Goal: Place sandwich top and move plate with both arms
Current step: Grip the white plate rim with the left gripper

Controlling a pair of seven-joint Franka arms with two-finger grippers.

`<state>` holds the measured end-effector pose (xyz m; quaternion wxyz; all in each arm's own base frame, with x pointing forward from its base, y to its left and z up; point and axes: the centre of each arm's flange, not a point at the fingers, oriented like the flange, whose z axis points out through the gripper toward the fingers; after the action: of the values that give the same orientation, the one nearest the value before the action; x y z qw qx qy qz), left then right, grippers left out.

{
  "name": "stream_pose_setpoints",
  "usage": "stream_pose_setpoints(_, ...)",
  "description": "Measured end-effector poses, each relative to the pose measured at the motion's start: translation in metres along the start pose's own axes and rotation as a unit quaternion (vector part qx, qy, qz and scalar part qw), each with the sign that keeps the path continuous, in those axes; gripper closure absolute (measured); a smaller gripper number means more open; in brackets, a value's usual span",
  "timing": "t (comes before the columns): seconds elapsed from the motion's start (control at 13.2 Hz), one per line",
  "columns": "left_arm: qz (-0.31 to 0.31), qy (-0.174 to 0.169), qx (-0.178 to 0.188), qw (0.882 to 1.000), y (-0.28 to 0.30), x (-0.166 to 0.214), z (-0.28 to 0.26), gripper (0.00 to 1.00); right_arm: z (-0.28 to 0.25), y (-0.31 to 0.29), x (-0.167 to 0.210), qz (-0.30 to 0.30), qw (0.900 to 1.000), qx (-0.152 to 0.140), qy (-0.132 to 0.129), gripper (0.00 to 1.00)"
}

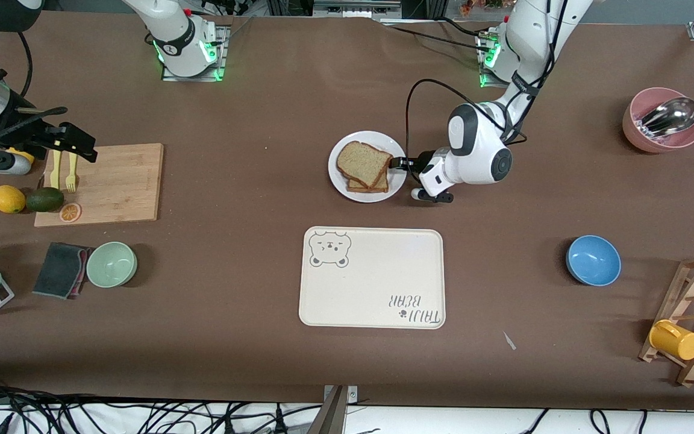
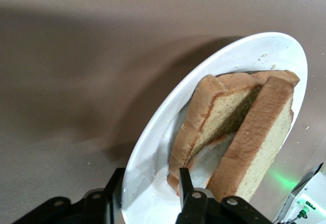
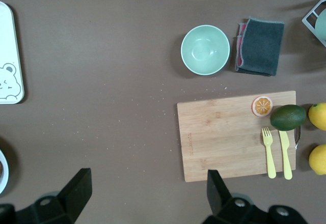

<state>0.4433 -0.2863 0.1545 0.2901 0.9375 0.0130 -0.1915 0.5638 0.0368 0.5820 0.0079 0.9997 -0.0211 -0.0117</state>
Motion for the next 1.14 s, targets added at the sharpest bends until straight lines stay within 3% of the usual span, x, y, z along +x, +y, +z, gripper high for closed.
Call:
stream_pose_setpoints(0.23,-0.002,-0.002,0.001,1.0,-0.003,-0.001,0.002,0.52,0.011,-0.001,0.005,0.0,1.0,0.0,-0.008,0.0)
stream_pose_setpoints(0.38,0.002,-0.005,0.002,1.0,-0.005,-0.002,0.004,0.61,0.012,-0.001,0.007,0.0,1.0,0.0,-0.008,0.0)
stream_pose_setpoints(0.98,0.008,-0.01,0.004,1.0,-0.012,-0.002,0.01,0.7,-0.02,-0.006,0.007,-0.006,1.0,0.004,0.02,0.0)
stream_pose_setpoints(1.06,0.01,-0.011,0.003,1.0,-0.01,-0.003,0.01,0.76,-0.024,-0.008,0.006,-0.009,1.0,0.005,0.022,0.0)
stream_pose_setpoints(1.14,0.009,-0.011,0.003,1.0,-0.01,-0.003,0.01,0.76,-0.026,-0.012,0.006,-0.012,1.0,0.006,0.022,0.0)
